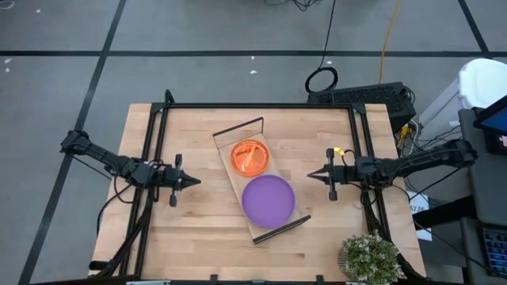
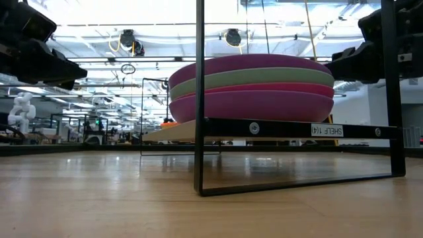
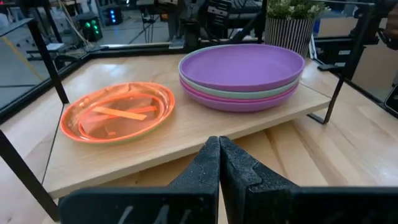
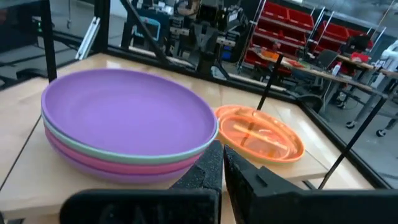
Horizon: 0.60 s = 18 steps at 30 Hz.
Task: Place and stack plates onto a shelf
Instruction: Return to Home Position
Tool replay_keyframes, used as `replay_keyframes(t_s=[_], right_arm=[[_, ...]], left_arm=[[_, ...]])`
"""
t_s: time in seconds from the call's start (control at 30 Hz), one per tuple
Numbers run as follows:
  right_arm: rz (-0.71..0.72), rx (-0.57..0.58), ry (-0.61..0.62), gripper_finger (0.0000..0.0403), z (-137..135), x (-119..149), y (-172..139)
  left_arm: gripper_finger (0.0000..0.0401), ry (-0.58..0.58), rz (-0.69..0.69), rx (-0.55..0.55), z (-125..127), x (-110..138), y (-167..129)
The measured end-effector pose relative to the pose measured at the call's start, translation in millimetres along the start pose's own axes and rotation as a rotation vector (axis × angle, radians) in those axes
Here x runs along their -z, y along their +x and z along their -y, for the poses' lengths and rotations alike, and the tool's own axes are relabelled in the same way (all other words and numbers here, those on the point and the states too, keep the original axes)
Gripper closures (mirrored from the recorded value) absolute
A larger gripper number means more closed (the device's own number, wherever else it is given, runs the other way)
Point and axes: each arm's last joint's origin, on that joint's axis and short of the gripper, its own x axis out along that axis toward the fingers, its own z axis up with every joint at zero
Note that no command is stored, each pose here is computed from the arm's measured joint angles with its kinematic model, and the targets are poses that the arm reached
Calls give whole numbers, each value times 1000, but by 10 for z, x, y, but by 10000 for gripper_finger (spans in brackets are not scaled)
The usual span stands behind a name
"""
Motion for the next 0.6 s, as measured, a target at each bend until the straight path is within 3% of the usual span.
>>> replay_keyframes(t_s=[0.17,0.37,0.6], right_arm=[[19,5,-5,403,10,-23,-35],[7,13,-14,403,24,-15,-98],[1,35,-10,403,58,-4,-173]], left_arm=[[400,18,99,18,8,-59,3],[400,21,107,30,12,-60,5],[400,28,93,-106,-27,-48,5]])
